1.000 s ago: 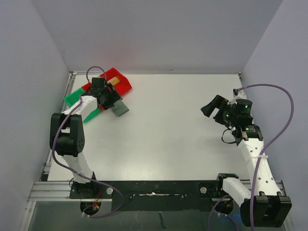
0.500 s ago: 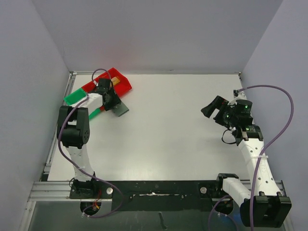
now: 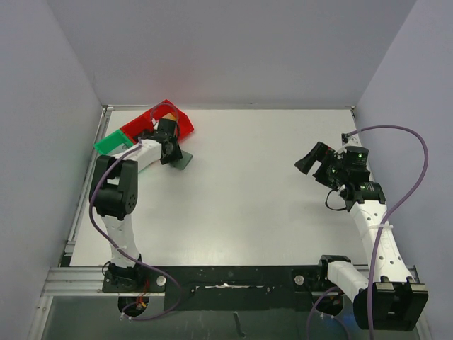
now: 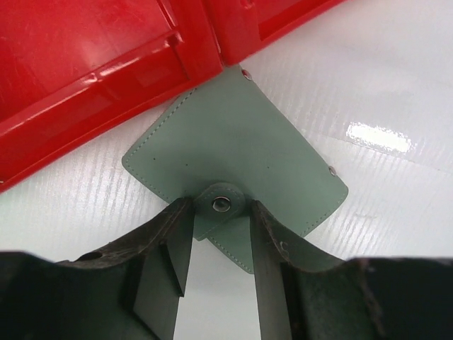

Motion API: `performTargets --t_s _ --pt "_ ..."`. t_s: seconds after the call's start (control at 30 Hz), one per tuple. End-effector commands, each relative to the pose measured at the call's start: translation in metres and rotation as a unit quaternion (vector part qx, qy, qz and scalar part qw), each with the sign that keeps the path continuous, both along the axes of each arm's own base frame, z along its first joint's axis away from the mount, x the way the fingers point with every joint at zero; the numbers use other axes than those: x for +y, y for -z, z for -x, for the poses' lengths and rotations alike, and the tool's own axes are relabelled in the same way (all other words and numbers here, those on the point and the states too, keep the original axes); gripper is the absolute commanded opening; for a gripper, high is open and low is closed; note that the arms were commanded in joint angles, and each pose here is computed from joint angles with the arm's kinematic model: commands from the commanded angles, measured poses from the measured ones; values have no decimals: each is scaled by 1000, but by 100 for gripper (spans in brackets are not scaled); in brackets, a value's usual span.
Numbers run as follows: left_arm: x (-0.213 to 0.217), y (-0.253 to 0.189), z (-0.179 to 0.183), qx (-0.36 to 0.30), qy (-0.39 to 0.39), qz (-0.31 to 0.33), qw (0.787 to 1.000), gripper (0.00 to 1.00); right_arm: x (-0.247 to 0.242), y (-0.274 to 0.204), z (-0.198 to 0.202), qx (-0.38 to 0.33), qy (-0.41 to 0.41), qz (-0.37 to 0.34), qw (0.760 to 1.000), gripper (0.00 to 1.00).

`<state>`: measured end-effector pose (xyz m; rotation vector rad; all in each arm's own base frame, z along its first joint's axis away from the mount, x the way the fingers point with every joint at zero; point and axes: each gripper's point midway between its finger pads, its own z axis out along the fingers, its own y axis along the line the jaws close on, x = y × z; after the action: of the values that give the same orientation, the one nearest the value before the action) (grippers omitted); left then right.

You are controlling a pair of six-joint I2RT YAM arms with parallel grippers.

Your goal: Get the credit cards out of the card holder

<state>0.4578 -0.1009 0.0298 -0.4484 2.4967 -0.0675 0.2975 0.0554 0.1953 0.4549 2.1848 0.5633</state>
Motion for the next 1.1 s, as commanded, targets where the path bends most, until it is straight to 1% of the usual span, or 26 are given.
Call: performTargets --t_s 0.0,0.23,0.4,0.53,0.6,0.67,0.73,0.77,0.83,0.93,0.97,1.07 --pt "-23 31 47 78 59 -14 995 34 1 -6 -3 -11 -1 -7 1000 98" --pt "-57 33 84 93 121 -23 988 34 0 -3 -3 -7 0 -7 1000 98" --pt "-92 23 118 80 185 -22 979 35 0 -3 -3 -9 0 -6 1000 98" --pt "-127 8 151 54 242 7 969 35 4 -4 -3 -16 -11 -11 1000 98" --pt "-149 -3 171 36 280 36 959 36 7 -4 -5 -21 -17 -19 999 98" --pt "-165 -22 181 5 302 60 951 36 12 -4 -6 -25 -26 -34 999 98" --pt "-171 -42 185 -25 309 75 948 39 18 -3 -8 -29 -39 -49 998 98" --pt "-170 -52 185 -38 304 80 948 41 23 -3 -8 -32 -51 -58 997 98" --pt "-165 -81 181 -81 292 89 949 51 36 0 -8 -34 -77 -85 993 99" --pt "-149 -112 172 -135 261 85 952 67 54 1 -11 -37 -109 -106 988 94" --pt "-141 -126 169 -156 248 86 952 72 58 3 -14 -33 -112 -104 988 94" --pt "-110 -147 158 -187 196 91 958 81 74 14 -21 -11 -127 -77 989 92"
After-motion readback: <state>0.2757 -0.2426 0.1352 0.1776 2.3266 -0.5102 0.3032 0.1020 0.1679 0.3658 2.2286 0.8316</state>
